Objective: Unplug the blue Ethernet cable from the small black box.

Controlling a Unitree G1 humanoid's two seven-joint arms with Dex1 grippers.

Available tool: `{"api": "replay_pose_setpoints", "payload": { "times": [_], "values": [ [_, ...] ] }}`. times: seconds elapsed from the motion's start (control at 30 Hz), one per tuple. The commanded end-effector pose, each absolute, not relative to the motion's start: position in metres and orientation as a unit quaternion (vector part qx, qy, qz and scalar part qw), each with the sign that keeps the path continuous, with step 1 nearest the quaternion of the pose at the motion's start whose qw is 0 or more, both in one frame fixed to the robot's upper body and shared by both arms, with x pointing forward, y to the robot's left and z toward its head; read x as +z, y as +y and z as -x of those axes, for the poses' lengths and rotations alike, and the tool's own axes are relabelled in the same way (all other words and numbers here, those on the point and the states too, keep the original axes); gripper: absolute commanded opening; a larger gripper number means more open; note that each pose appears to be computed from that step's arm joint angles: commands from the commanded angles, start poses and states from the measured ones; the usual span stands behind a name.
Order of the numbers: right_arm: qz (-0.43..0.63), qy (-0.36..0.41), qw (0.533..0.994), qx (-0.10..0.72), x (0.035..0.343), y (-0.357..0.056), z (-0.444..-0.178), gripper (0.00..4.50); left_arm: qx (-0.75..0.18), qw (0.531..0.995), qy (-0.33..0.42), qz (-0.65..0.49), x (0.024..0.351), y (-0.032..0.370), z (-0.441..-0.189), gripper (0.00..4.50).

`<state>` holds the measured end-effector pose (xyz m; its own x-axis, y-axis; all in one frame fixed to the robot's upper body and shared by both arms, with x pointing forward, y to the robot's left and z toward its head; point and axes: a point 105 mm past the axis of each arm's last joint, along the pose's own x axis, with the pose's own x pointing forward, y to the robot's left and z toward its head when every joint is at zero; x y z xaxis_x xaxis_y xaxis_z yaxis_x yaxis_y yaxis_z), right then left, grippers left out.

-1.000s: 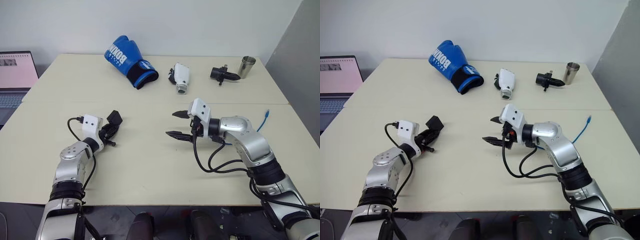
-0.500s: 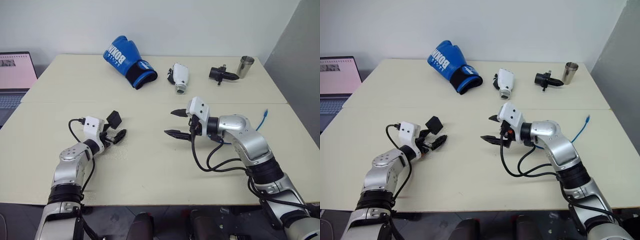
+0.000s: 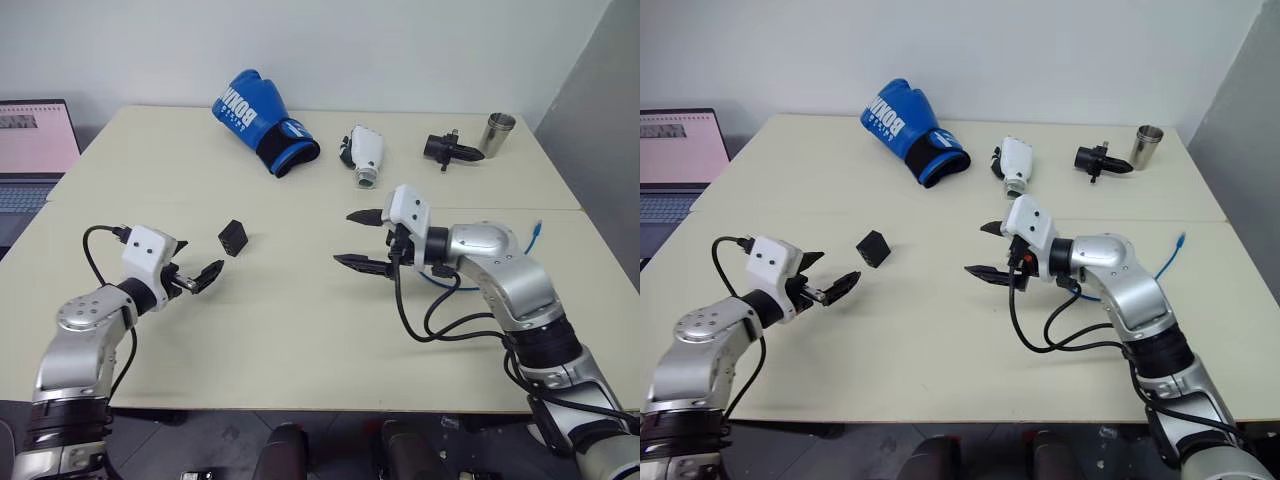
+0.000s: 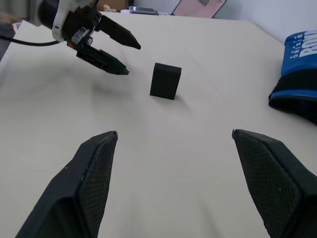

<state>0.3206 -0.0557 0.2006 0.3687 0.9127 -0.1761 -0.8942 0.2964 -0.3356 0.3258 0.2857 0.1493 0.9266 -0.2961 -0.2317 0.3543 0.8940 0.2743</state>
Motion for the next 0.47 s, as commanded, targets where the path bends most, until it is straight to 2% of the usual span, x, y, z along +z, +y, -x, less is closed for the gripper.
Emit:
{"api": "replay_pose_setpoints", "payload": {
  "times": [0.03, 0.1, 0.17, 0.47],
  "values": [
    [0.169, -0.029, 0.800, 0.575, 0.221, -0.075, -0.302, 3.94, -0.224, 0.958, 0.060, -0.166, 0.185, 0.277, -0.316, 4.43],
    [0.161, -0.017, 0.797, 0.582, 0.224, -0.086, -0.294, 3.94, -0.268, 0.944, 0.094, -0.167, 0.184, 0.274, -0.310, 4.43],
    [0.152, -0.005, 0.799, 0.582, 0.226, -0.096, -0.289, 3.94, -0.292, 0.938, 0.088, -0.165, 0.191, 0.272, -0.307, 4.43],
    [0.146, 0.021, 0.829, 0.540, 0.234, -0.130, -0.290, 3.94, -0.350, 0.914, 0.108, -0.176, 0.202, 0.268, -0.307, 4.43]
  ]
}}
